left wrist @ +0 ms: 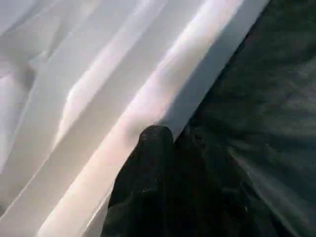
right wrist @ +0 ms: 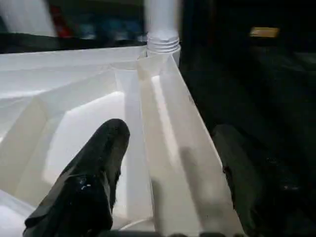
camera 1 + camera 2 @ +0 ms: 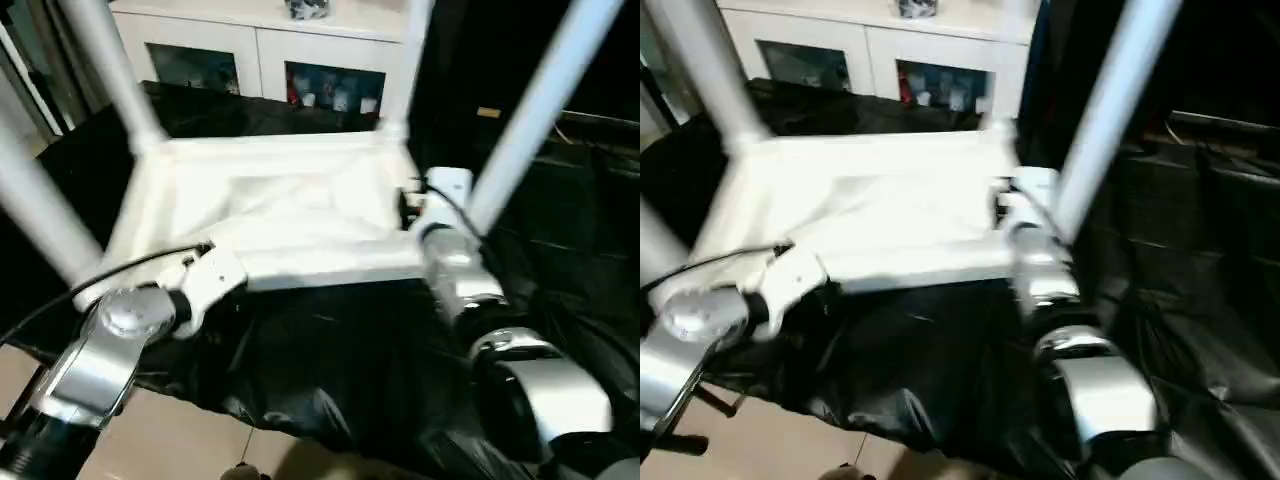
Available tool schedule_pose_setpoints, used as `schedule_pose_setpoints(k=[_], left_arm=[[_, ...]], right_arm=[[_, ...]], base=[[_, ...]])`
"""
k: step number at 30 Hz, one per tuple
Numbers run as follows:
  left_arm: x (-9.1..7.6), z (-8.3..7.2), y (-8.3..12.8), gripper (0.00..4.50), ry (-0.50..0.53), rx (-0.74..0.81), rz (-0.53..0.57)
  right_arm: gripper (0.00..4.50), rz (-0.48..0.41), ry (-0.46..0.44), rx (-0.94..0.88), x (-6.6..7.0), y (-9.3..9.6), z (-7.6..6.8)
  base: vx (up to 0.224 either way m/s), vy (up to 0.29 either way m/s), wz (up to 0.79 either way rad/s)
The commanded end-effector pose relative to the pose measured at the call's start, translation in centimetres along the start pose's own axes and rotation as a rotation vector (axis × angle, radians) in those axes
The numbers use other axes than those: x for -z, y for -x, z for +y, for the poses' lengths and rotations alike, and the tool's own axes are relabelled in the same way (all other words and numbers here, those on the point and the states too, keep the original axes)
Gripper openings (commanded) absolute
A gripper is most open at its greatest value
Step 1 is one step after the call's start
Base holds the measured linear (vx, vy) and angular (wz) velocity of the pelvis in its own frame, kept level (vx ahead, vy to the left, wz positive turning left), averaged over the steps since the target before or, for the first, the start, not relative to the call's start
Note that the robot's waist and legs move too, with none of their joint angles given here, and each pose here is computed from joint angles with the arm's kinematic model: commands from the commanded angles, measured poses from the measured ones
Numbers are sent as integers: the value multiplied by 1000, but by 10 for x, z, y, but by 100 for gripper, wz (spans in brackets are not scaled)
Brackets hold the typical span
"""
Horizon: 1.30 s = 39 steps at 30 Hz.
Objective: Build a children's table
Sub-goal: Rotate table base
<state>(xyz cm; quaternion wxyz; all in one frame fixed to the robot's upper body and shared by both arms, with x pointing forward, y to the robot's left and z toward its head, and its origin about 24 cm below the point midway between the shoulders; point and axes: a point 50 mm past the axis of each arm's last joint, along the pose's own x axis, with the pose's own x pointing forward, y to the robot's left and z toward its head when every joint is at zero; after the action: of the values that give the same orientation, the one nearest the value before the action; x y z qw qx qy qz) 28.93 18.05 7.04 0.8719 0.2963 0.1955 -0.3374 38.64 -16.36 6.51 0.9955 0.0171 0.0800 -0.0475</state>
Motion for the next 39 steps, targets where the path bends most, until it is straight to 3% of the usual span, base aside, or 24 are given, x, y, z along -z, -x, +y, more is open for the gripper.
schedule_pose_setpoints(k=[1, 6, 10, 13, 16, 18, 20, 21, 26, 33, 39], left_arm=[[-3, 6, -6, 94, -26, -46, -1], [-13, 3, -23, 94, -27, -63, -44], [-10, -3, -25, 94, 32, -112, -74], [-7, -4, -24, 94, 53, -134, -83], [1, -9, -20, 94, 120, -219, -149], [8, -12, -10, 94, 207, -345, -228], [8, -12, -10, 94, 207, -345, -228], [16, -17, 0, 94, 312, -449, -247], [21, -29, 15, 94, 395, -573, -272], [36, -44, 37, 94, 533, -827, -246], [36, -45, 42, 140, 568, -898, -241]], right_arm=[[313, -3, -4, 88, 2, 1, -27], [313, -19, 24, 154, -1, 3, -58], [313, -63, 65, 123, -5, 6, -71], [313, -83, 84, 87, -5, 7, -69], [313, -127, 111, -45, -3, 12, -58], [313, -161, 133, -203, 3, 23, -43], [313, -161, 133, -203, 3, 23, -43], [313, -167, 147, -302, 11, 36, -34], [313, -149, 160, -370, 19, 56, -30], [313, -5, 145, -382, 33, 89, -41], [369, 49, 98, -418, 35, 104, -39]], base=[[0, 0, 0], [0, 0, 0], [0, 0, 0], [0, 0, 0], [0, 0, 0], [0, 0, 0], [0, 0, 0], [0, 0, 0], [0, 0, 0], [0, 0, 0], [0, 0, 0]])
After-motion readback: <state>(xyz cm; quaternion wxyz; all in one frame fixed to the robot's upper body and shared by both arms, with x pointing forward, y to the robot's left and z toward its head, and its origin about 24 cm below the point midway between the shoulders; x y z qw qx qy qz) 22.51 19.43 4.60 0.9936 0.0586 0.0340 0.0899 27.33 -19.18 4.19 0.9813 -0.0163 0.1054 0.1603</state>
